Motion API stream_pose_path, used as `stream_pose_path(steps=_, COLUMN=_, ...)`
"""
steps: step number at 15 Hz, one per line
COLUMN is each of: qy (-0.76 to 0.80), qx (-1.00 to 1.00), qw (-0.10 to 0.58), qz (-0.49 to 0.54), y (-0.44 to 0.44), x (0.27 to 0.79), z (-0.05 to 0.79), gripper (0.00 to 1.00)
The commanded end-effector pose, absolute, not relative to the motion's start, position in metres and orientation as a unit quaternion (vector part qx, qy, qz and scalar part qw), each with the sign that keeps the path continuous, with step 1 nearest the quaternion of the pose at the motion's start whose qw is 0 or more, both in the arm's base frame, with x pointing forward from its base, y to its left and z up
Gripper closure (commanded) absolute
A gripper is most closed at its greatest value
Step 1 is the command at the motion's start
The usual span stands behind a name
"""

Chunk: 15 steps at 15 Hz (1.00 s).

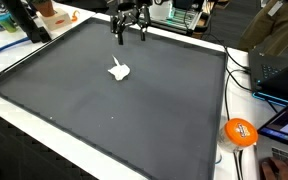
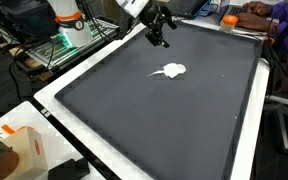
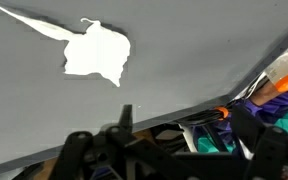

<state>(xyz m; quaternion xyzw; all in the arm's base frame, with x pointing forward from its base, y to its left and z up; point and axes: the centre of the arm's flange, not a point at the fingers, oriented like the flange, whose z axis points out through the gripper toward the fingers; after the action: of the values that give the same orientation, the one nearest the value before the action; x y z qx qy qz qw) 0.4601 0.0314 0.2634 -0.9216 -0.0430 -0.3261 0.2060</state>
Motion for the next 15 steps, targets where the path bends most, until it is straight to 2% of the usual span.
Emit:
stream_pose_path(steps=1, qy=-0.058, qx=-0.913, qw=0.242, qz=-0.323, y=0.029, x=0.465, z=0.236, gripper=0.0)
stream_pose_path(steps=8, qy=-0.061, qx=-0.915, qw=0.251, qz=-0.311, y=0.027, x=0.466, z=0.239, gripper=0.0)
stream_pose_path(steps=15, qy=-0.021, qx=-0.922, qw=0.218, qz=-0.32, y=0.012, x=0.467, z=0.247, gripper=0.0)
